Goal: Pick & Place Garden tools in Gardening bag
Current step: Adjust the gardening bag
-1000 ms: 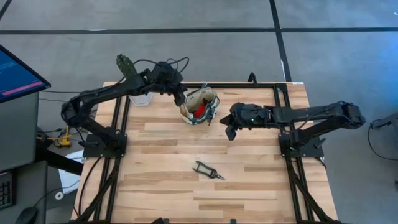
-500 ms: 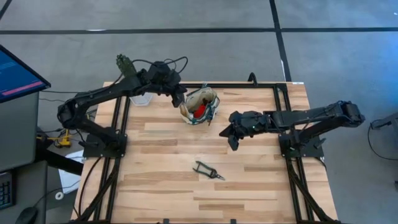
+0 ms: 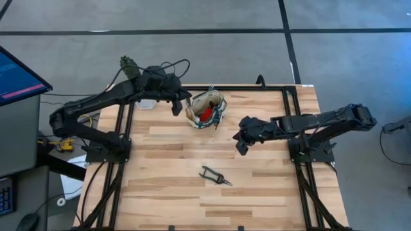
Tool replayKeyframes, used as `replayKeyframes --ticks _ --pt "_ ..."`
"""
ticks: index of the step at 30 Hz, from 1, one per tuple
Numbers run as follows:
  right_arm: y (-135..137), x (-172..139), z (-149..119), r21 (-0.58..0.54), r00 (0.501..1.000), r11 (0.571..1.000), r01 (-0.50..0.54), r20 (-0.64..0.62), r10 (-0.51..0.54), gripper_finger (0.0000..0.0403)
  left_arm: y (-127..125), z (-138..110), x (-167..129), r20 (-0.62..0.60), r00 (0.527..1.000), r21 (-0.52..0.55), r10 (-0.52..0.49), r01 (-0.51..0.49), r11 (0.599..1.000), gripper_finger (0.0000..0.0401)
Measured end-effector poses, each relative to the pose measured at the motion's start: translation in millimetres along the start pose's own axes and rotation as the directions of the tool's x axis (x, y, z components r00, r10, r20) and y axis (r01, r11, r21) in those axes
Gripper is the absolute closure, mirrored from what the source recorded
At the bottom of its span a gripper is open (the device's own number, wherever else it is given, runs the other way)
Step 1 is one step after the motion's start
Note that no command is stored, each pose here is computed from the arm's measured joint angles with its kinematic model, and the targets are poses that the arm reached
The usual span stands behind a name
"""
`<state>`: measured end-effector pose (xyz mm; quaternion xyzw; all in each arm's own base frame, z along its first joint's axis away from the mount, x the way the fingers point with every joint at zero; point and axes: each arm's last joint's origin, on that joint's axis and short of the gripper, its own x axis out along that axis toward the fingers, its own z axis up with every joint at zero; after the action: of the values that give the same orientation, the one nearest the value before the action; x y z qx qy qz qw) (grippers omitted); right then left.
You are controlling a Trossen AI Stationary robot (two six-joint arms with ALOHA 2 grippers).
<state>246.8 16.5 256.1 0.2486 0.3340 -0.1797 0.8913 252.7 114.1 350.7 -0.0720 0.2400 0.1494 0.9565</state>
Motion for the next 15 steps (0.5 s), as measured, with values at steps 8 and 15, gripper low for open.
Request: replayKeyframes --ticks 8,15 --pt "-18 4 12 0.017 1.0 1.0 0.013 -0.017 -0.013 0.0403 -11 -6 7 -0.032 0.999 0.004 -0.035 0.035 0.999 0.0399" --pt "-19 4 13 0.002 1.0 1.0 0.014 -0.016 -0.014 0.0403 -9 -30 13 -0.103 0.994 -0.031 -0.033 0.03 0.999 0.0399"
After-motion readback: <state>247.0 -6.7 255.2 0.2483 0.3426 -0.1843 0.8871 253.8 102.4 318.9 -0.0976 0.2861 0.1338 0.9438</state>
